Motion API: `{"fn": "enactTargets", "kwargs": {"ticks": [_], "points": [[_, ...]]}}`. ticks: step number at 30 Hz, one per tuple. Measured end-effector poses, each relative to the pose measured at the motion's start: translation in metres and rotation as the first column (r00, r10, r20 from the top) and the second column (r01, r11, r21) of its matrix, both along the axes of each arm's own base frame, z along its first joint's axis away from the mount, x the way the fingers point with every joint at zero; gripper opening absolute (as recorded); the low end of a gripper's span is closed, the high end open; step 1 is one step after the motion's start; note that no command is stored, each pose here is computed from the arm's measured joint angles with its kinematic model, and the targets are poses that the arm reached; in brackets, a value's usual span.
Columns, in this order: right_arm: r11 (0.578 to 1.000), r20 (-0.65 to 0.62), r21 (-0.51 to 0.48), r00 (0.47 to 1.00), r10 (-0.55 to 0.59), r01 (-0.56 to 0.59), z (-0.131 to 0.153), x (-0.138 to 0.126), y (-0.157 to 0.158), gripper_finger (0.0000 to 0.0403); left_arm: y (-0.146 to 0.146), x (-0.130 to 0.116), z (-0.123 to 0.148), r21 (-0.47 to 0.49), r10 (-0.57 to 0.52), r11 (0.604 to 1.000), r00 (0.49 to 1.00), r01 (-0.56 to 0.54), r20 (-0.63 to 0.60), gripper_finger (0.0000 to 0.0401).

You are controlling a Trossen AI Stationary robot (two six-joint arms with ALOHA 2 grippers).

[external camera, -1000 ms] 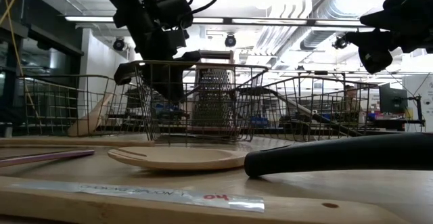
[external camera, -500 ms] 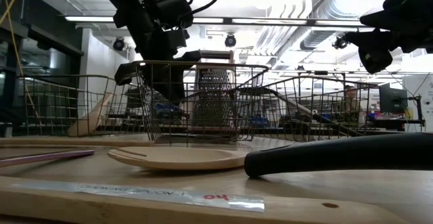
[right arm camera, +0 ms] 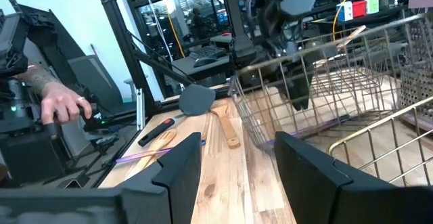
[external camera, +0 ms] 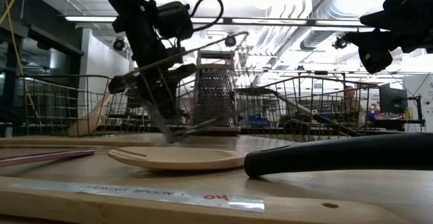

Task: Pick & Place Kitchen Items
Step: Put the blue table knife into the middle wire basket

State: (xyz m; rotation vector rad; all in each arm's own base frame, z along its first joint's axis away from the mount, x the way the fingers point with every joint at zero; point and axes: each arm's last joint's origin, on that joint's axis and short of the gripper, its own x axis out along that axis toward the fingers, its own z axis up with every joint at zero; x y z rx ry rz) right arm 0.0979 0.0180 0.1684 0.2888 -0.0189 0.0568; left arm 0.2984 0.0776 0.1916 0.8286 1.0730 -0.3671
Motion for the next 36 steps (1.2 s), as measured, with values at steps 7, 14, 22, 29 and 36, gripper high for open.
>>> {"fn": "enactTargets", "kwargs": {"ticks": [7,14,22,29,36], "points": [[1.0,0.0,0.0,1.0,0.0,0.0,0.0,0.0,0.0,0.018,0.0,-0.002,0.009,0.017,0.051,0.999,0.998,-0.051,0.031,0.0065],[1.0,-0.001,0.0,1.0,0.0,0.0,0.0,0.0,0.0,0.018,0.003,0.003,0.032,0.041,0.088,0.995,0.992,-0.092,0.089,0.0065],[1.0,0.0,0.0,1.0,0.0,0.0,0.0,0.0,0.0,0.018,0.005,0.01,0.056,0.051,0.099,0.993,0.987,-0.106,0.125,0.0065],[1.0,0.0,0.0,1.0,0.0,0.0,0.0,0.0,0.0,0.018,0.006,0.013,0.091,-0.016,0.202,0.979,0.968,-0.202,0.148,0.0065],[1.0,0.0,0.0,1.0,0.0,0.0,0.0,0.0,0.0,0.018,0.004,0.007,0.132,-0.198,0.47,0.874,0.875,-0.444,0.114,0.0065]]}}
